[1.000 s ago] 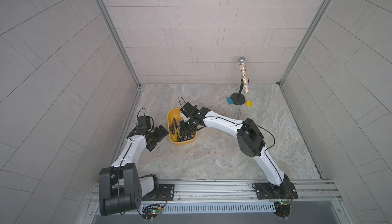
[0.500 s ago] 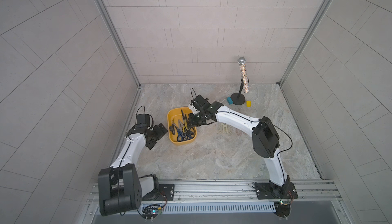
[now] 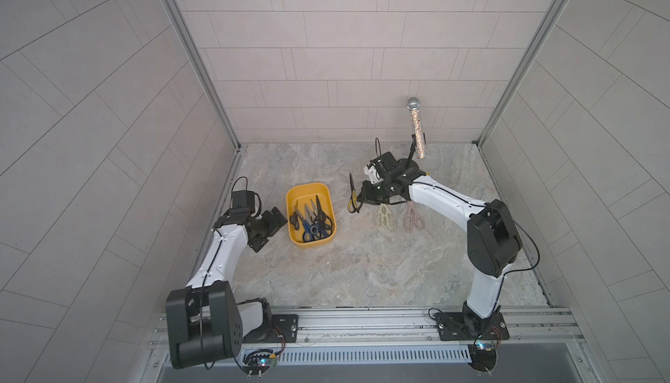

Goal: Take the scissors out of the storage box
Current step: Place the scissors at the center of the board.

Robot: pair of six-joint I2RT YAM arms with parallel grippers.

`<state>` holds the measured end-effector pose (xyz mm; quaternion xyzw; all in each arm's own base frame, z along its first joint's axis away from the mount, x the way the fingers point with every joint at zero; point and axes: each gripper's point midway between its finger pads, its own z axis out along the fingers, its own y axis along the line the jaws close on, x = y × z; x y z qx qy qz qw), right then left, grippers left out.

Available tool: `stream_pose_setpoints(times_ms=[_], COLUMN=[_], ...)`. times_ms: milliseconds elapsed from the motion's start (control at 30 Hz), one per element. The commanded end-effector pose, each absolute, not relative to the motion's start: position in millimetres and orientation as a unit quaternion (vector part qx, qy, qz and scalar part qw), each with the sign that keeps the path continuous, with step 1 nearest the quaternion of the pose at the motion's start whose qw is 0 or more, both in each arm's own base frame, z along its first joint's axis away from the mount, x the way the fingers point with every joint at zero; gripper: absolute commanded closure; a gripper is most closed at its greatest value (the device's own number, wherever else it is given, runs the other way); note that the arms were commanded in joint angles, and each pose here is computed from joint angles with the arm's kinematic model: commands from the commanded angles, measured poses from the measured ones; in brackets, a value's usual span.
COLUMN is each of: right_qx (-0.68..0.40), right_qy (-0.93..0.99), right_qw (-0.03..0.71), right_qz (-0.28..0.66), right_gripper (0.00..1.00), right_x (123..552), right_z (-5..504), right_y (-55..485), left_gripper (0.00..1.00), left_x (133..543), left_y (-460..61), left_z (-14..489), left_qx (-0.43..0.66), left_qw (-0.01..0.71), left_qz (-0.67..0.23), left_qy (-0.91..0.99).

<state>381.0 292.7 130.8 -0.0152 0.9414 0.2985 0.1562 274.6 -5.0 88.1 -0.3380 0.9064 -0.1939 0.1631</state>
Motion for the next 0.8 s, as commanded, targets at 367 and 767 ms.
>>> stream_pose_setpoints(times_ms=[367,767], right_qx=[0.03,0.051], right_qy=[0.936,0.947], right_qw=[0.128,0.101], right_qz=[0.327,0.299], right_gripper=[0.96,0.88], right_x=[384.5,377.3], right_z=[69.4,31.9], right_y=[293.2,274.9], left_gripper=[0.03,0.03], left_x=[274.8,281.4], left_y=[-1.7,-0.7], left_z=[99.0,100.5], left_qx=[-0.318,-0.313], left_qw=[0.149,0.144], left_qz=[-0.181,-0.179], left_qy=[0.918,0.921])
